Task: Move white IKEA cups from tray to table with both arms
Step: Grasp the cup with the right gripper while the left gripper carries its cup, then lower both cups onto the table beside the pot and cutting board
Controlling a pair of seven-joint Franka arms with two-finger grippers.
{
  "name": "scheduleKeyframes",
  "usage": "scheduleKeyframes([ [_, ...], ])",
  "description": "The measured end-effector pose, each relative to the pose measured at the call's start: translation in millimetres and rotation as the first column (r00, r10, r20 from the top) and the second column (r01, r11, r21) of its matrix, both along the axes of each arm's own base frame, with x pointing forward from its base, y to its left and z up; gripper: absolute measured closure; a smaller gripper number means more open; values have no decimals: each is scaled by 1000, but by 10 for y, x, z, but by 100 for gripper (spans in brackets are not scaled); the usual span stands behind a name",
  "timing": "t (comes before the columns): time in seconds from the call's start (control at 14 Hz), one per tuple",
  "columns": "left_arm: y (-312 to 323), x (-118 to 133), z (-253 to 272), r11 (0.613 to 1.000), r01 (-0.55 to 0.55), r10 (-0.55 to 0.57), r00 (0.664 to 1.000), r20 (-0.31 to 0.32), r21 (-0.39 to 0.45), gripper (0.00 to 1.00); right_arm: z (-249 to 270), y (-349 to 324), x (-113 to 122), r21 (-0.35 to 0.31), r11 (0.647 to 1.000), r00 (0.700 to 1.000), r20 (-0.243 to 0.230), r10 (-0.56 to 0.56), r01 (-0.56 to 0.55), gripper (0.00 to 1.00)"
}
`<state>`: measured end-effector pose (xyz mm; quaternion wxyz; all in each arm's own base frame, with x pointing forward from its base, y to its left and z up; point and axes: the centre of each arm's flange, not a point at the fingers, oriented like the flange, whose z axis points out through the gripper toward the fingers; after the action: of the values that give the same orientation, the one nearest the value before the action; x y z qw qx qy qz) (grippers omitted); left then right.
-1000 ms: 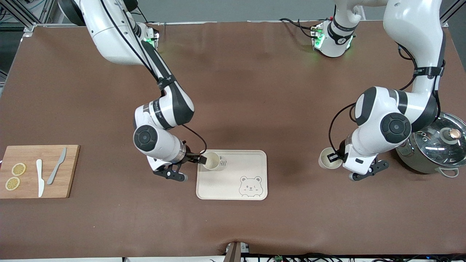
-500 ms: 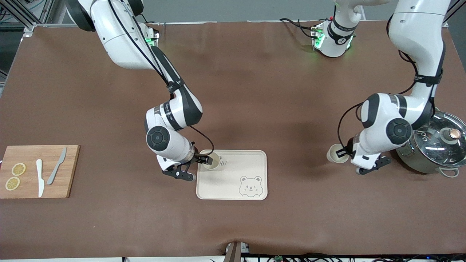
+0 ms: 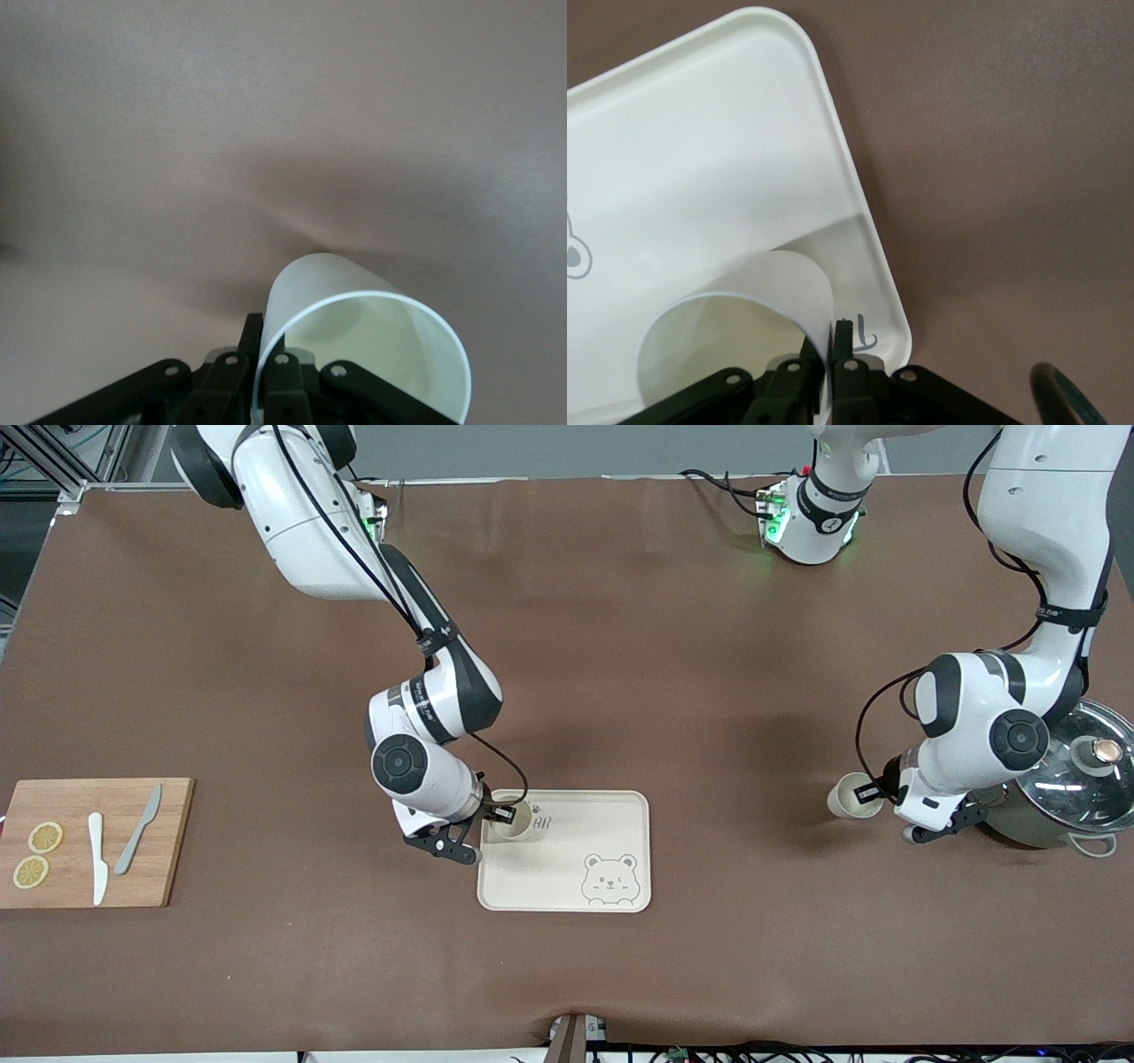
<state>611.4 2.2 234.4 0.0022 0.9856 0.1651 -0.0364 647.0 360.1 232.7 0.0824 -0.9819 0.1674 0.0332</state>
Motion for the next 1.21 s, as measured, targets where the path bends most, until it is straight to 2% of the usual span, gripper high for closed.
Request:
scheduleKeyframes([
  [0.21, 8, -32, -40, 1000, 2, -2, 1000, -2, -2, 96, 99, -40, 75, 4, 1000, 1000, 12, -9, 9, 97],
  [0.43, -1, -33, -41, 1000, 4, -4, 1000, -2, -3, 94, 339, -195, 190, -12, 1000, 999, -32, -16, 15, 97],
  [0.64, -3, -31, -40, 1000, 4, -4, 1000, 0, -3, 70, 523, -730, 364, -12, 999, 998, -58, 30, -31, 97],
  [0.86, -5, -18, -26, 1000, 4, -4, 1000, 6, -3, 68, 619, -1335, 395, -9, 998, 996, -71, 62, -63, 97],
  [0.93, -6, -7, -12, 1000, 4, -4, 1000, 10, -3, 62, 656, -1489, 354, -19, 997, 994, -75, 78, -79, 97],
  [1.21, 8, 38, 135, 1000, 2, -2, 999, 40, -1, 23, 663, -2069, 60, -96, 982, 986, -57, 157, -162, 97],
])
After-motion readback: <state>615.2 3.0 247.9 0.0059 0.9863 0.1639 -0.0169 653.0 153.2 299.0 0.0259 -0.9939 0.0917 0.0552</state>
